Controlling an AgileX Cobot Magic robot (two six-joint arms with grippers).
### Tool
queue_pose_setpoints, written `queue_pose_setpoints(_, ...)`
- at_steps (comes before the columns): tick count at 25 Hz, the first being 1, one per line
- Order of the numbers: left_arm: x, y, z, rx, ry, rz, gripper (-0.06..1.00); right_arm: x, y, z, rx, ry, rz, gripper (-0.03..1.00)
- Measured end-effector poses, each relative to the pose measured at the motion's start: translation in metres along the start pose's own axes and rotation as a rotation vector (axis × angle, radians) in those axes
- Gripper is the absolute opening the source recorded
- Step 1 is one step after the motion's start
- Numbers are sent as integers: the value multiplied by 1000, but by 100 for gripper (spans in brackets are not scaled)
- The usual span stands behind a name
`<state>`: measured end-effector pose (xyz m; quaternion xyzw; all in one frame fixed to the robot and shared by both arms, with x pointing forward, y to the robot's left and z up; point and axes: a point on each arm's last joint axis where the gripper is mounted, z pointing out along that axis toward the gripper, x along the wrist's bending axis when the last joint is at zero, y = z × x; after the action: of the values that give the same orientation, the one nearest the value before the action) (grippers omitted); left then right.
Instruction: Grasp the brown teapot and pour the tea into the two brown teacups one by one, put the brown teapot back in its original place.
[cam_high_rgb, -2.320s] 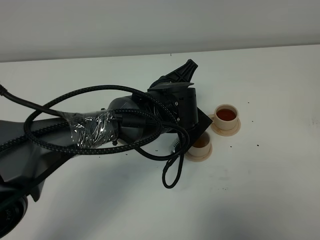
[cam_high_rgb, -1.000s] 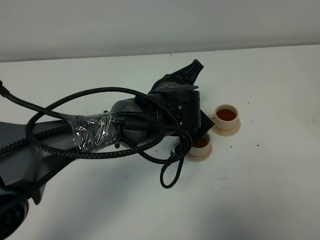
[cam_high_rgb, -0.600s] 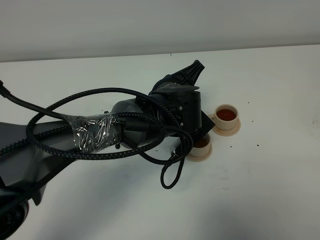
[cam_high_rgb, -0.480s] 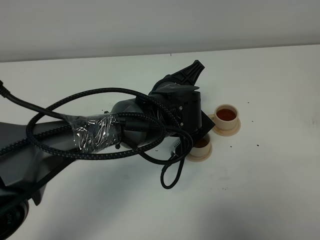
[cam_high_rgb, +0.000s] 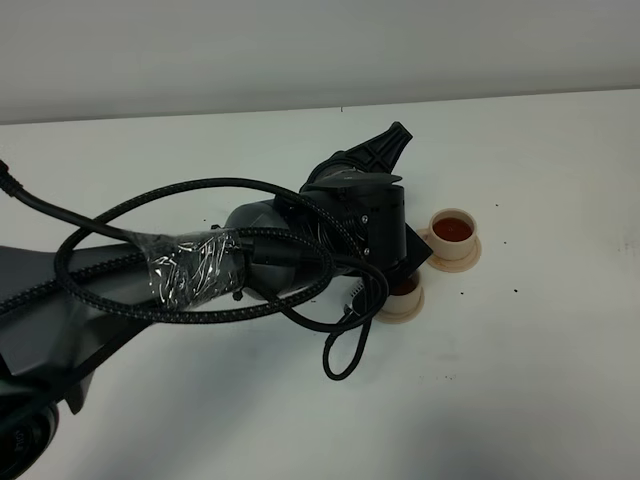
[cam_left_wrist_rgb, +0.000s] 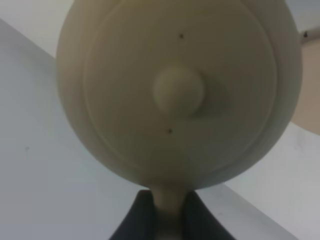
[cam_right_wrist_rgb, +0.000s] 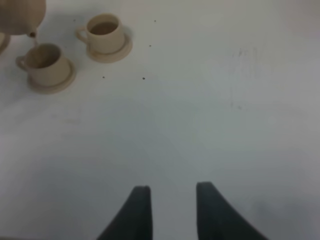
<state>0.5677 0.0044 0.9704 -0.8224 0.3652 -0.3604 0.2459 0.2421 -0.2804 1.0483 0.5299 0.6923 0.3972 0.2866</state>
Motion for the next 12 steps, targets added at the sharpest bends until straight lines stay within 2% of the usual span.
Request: queue_pose_setpoints(12,-1,1,0,-5,-9,-7,12,0,0,0,0,0,0,24)
